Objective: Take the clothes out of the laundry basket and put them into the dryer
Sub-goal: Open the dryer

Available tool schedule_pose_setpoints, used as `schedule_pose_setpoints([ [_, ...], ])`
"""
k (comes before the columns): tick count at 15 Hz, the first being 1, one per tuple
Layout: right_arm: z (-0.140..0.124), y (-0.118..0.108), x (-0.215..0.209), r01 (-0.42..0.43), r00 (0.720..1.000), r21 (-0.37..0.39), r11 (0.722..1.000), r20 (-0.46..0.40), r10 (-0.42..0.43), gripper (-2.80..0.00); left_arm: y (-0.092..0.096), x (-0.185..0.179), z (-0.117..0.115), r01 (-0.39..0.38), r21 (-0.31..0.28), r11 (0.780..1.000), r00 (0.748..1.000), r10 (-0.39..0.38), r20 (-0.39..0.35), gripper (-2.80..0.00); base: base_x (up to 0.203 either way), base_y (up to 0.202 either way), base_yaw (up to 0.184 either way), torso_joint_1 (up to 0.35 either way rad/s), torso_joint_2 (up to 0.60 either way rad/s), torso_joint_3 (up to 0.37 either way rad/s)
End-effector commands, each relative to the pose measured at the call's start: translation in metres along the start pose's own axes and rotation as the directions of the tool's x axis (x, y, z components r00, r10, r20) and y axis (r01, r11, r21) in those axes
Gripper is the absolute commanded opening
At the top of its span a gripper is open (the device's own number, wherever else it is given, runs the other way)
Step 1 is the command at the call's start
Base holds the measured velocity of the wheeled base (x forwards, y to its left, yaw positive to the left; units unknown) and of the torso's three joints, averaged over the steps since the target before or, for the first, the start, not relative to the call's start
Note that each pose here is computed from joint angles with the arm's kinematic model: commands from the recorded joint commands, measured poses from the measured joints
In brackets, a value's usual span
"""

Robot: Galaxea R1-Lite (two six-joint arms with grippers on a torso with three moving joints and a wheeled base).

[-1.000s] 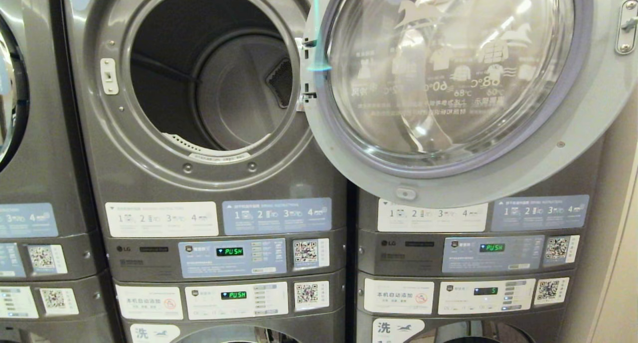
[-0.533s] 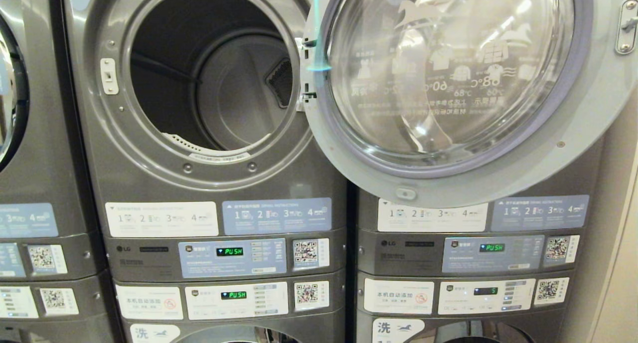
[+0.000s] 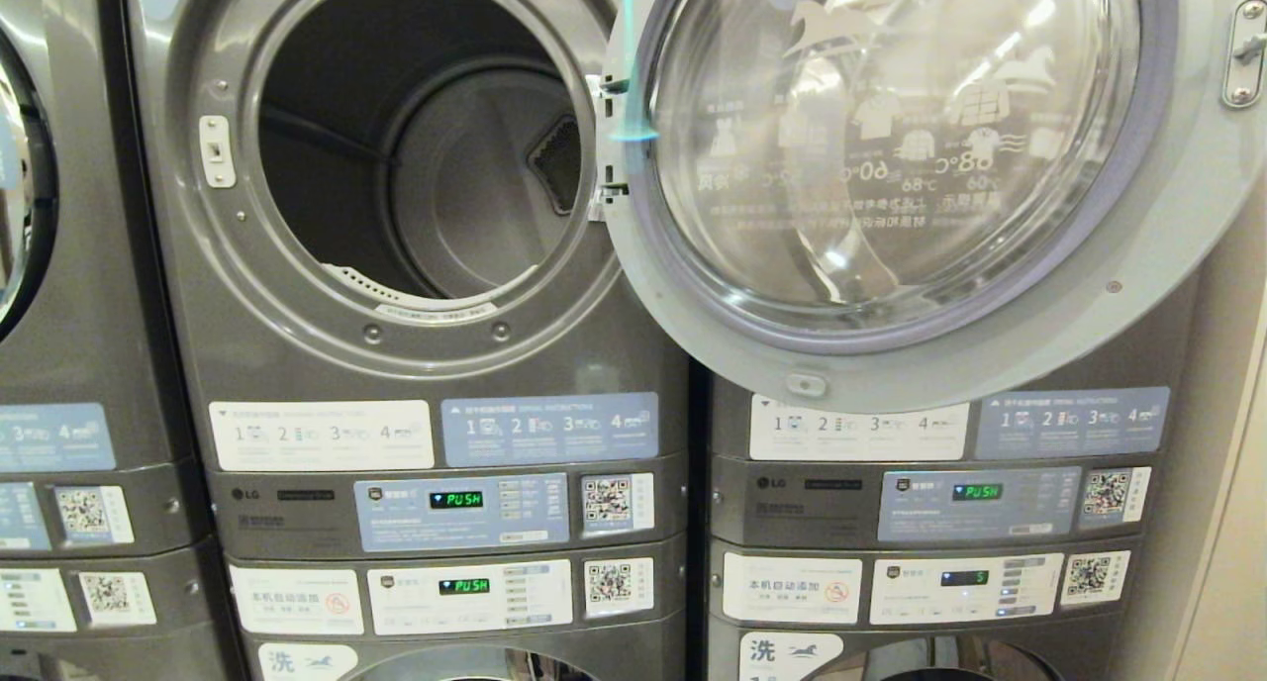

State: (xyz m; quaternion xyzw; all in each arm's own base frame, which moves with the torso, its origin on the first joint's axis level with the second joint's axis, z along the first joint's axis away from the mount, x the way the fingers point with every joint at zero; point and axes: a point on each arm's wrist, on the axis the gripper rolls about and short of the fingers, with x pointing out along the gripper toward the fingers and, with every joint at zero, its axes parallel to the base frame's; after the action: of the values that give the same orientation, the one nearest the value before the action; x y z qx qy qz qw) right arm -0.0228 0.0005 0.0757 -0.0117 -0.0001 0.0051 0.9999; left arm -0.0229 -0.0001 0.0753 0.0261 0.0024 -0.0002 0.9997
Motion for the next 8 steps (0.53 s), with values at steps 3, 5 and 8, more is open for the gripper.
schedule_pose_setpoints([
  [3, -0.0002, 0.0, 0.0001, -0.001, 1.0, 0.0, 1.0, -0.002, 0.001, 0.0, 0.0, 0.0, -0.0001, 0.0, 0.0, 1.0, 1.0, 0.0, 0.0, -2.8, 0.0, 0.0, 0.0, 0.0, 0.0, 0.0],
  [5, -0.0002, 0.0, 0.0001, -0.001, 1.0, 0.0, 1.0, -0.002, 0.001, 0.0, 0.0, 0.0, -0.0001, 0.0, 0.0, 1.0, 1.0, 0.0, 0.0, -2.8, 0.0, 0.0, 0.0, 0.0, 0.0, 0.0],
  [8, -0.0002, 0.0, 0.0001, -0.001, 1.0, -0.002, 1.0, -0.001, 0.001, 0.0, 0.0, 0.0, -0.0001, 0.0, 0.0, 1.0, 1.0, 0.0, 0.0, -2.8, 0.0, 0.0, 0.0, 0.0, 0.0, 0.0],
])
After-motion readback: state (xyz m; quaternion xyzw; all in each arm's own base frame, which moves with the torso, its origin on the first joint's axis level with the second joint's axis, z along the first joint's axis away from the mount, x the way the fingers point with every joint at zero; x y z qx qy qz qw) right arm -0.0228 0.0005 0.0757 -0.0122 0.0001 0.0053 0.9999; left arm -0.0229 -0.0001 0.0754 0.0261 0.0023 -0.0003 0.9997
